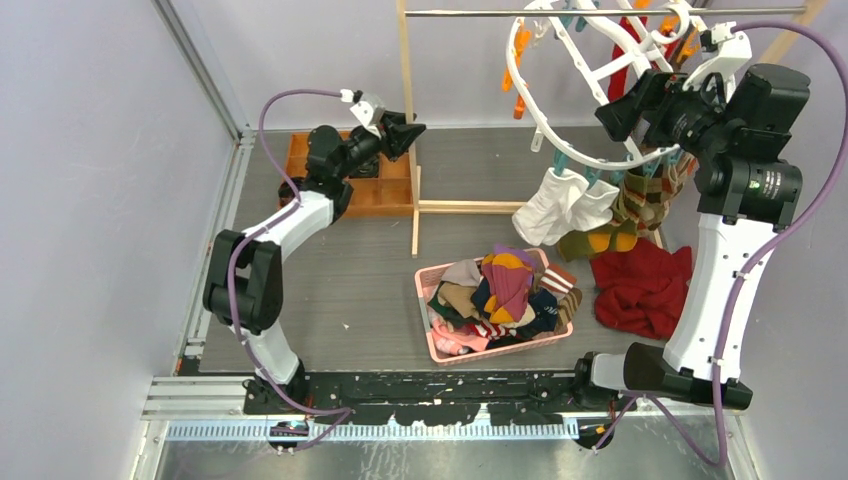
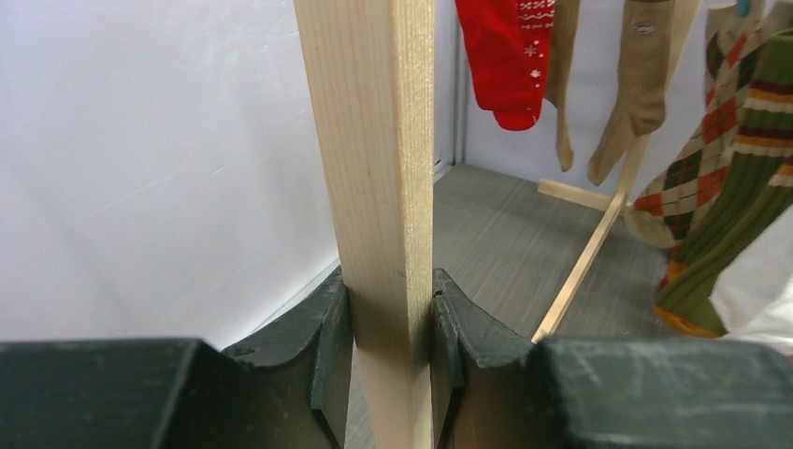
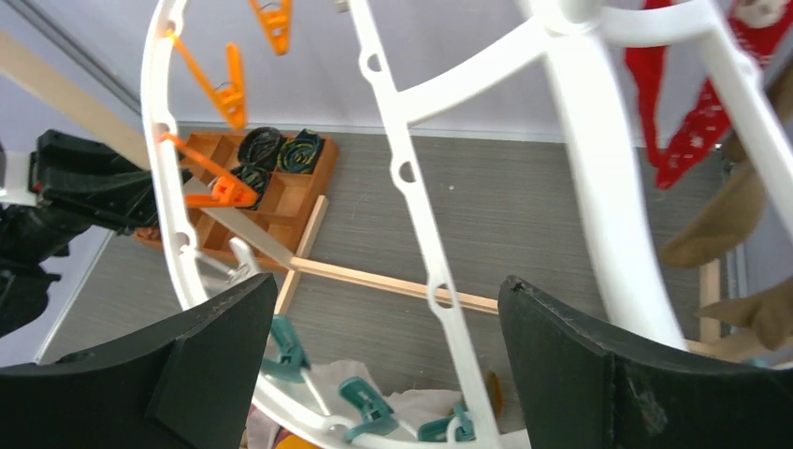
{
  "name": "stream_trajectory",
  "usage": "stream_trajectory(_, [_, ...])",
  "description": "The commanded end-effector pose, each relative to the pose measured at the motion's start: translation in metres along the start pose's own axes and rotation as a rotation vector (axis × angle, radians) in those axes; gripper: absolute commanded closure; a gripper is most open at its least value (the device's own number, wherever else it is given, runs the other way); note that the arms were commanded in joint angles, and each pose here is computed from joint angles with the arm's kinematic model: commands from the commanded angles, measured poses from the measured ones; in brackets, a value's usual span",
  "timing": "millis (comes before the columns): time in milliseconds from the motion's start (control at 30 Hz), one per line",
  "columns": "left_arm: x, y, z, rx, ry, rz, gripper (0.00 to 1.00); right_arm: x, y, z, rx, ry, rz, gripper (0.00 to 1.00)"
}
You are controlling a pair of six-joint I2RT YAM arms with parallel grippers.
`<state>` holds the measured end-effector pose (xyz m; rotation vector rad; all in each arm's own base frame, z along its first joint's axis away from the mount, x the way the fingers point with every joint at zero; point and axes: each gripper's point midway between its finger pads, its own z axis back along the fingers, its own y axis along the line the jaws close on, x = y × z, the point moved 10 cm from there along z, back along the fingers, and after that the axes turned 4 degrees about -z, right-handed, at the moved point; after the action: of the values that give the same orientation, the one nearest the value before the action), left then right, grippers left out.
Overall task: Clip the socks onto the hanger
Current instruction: Adjust the clothesline at the center of the board.
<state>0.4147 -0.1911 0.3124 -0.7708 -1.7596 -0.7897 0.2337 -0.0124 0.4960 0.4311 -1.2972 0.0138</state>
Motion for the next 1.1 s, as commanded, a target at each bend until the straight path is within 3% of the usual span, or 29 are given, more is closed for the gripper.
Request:
stream_trajectory(0, [0.038,0.02,0.021,0.191,-0.019,-0.231,1.0,0.018,0.005,0.016,-0.033,-0.092,0.043,0.06])
stream_trajectory(600, [0.037,0.004,0.072,0.385,0.126,-0.211,1.0,0.02,-0.043,0.023,-0.417,-0.113,-0.025,0.11])
stream_trajectory(767, [0.036,0.0,0.077,0.387,0.124,-0.203,1.0,0.014,-0.062,0.031,-0.522,-0.125,-0.146,0.15])
stream_trajectory(1067, [0.036,-0.007,0.076,0.323,0.095,-0.186,1.0,-0.008,-0.074,0.03,-0.519,-0.173,-0.422,0.19])
